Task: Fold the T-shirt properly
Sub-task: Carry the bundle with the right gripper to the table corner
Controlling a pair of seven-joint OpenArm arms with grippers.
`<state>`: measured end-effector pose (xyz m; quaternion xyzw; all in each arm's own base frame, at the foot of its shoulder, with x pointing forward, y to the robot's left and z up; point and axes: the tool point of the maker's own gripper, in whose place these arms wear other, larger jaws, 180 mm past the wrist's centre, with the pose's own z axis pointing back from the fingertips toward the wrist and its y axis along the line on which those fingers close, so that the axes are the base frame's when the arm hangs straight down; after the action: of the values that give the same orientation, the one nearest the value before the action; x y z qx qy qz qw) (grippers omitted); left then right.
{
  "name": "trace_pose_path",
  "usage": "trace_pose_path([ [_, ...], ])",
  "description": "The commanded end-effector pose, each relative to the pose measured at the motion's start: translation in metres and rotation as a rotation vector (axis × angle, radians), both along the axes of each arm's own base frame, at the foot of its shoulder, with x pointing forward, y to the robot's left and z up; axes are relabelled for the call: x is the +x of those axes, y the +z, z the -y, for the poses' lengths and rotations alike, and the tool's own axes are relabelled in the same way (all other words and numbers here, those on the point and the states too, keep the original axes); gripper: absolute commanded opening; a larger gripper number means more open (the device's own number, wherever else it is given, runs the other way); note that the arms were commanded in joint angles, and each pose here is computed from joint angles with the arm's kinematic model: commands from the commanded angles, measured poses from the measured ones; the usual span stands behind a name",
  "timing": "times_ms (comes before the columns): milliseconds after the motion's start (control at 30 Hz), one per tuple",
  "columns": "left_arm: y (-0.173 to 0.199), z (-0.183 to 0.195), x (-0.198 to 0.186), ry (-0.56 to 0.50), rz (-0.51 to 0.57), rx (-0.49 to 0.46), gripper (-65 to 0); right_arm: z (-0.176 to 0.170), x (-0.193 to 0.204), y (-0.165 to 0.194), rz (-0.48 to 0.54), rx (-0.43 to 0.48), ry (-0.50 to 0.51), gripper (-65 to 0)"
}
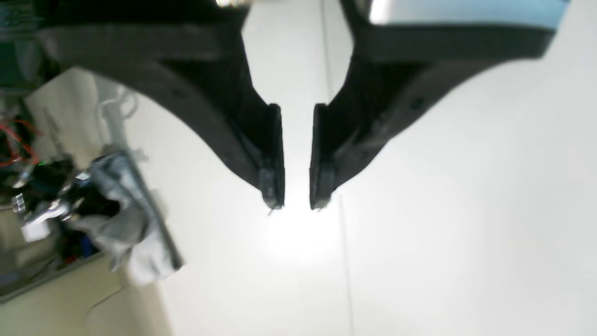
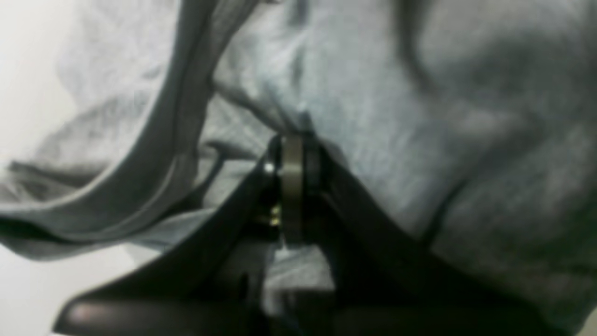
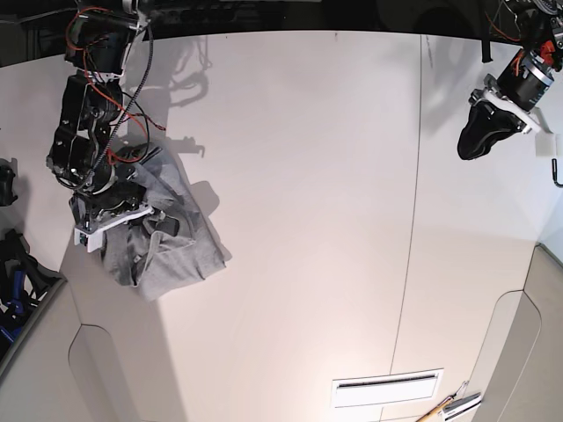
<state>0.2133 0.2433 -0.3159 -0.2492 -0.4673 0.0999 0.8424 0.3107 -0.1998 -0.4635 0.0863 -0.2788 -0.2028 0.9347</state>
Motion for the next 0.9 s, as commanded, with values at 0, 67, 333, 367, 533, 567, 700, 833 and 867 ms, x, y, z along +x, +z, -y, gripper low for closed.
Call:
trace_pose_path([
  [0,0.014,-0.001,0.004,-0.011,0.052,0.003,-54.5,0.020,-0.059,-0.036,-0.248,-0.046,-0.049,-65.0],
  [67,0.017,-0.002,0.005,-0.020,0.055,0.006,-54.5,0.028,-0.075,-0.042,-0.265,-0.013,-0.119,-65.0],
  [333,0.028,-0.015,0.009,-0.055,0.062,0.062,-54.5,0.032,-0.148,-0.063,-0.300,0.147,-0.299,-65.0],
  [367,0.030,-0.015,0.010,-0.059,0.067,0.059,-54.5,0.032,-0.157,-0.064,-0.304,0.156,-0.314,-65.0],
  [533,0.034,-0.009,0.009,-0.090,0.070,0.023,-54.5,0.041,-0.192,-0.057,-0.308,0.129,-0.346,-65.0],
  [567,0.035,-0.009,0.009,-0.090,0.072,0.019,-54.5,0.045,-0.196,-0.053,-0.299,0.108,-0.347,-65.0],
  [700,0.036,-0.008,0.009,-0.091,0.078,0.012,-54.5,0.063,-0.188,-0.029,-0.217,0.028,-0.344,-65.0],
  [833,0.037,-0.008,0.009,-0.091,0.079,0.011,-54.5,0.074,-0.160,0.002,-0.105,-0.027,-0.333,-65.0],
  [867,0.037,-0.008,0.009,-0.091,0.080,0.010,-54.5,0.077,-0.151,0.010,-0.076,-0.038,-0.331,-65.0],
])
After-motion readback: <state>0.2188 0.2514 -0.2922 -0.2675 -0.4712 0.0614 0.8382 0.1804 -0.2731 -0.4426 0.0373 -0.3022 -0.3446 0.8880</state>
